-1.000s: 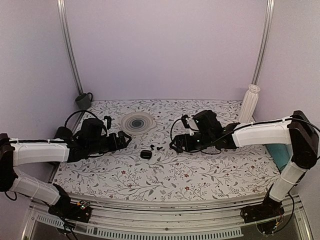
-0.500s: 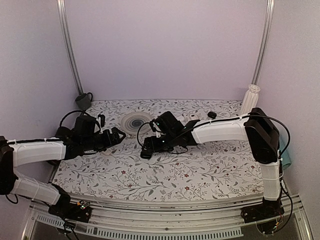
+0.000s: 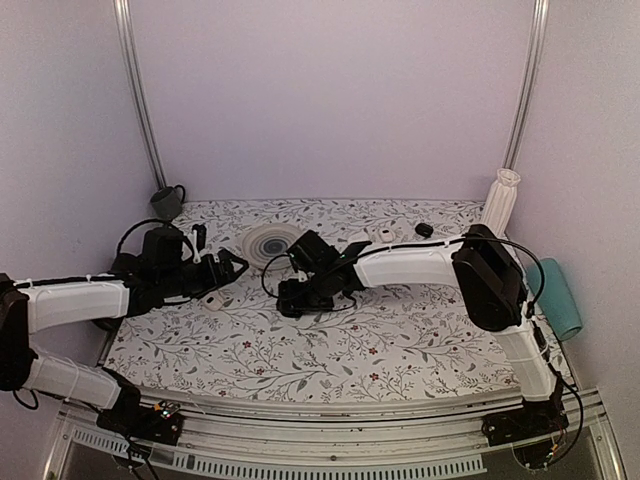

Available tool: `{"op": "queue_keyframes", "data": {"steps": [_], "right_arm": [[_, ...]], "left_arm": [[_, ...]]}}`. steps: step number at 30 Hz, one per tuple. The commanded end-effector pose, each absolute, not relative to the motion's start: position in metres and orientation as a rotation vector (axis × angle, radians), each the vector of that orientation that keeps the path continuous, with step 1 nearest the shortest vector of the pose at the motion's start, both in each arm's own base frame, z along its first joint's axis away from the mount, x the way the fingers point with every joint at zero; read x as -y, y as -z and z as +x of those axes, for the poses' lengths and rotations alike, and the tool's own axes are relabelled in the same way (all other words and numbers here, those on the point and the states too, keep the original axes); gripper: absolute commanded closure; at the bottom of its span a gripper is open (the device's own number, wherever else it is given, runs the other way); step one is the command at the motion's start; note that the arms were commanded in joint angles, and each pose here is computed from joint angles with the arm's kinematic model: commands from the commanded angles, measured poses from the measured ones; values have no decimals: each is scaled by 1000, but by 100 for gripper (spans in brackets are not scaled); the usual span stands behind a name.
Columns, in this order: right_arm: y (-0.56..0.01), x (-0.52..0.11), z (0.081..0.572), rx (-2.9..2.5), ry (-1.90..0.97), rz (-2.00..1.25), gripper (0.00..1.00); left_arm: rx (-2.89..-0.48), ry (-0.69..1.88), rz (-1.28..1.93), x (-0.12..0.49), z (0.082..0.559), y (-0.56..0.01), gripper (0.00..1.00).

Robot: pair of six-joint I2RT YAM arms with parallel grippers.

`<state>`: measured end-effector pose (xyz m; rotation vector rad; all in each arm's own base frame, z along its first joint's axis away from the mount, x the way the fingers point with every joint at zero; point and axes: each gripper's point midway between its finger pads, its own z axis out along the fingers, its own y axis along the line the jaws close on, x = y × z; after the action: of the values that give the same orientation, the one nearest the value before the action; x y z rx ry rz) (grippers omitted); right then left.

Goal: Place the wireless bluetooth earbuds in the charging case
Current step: Move the charging case to the center of the board.

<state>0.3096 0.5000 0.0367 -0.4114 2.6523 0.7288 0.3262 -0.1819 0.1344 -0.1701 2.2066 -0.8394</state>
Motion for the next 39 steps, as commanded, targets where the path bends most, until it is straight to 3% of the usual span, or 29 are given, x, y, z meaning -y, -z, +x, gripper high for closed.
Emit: {"op": "queue_keyframes", "data": {"steps": [1,13,21,32,39], "right_arm": [[-14,-502,306,-2695,-608,-417,27],[20,-486,302,-2675,-196,-529,29],[36,-473,300,-2670,-71,-568,33],[16,-481,299,-2588,-217,-613,48],[-39,-471,285,-2438,-535,-545,50]], "left_arm": [[-2183,875,-136,181,328,-139,4],[-2175,912,-108,179,325,-144,4],[-2176,912,-93,179,325,-143,4],[-2195,1058,-129,191,315,-129,4],[-2202,1263,-245,205,301,-112,8]]}}
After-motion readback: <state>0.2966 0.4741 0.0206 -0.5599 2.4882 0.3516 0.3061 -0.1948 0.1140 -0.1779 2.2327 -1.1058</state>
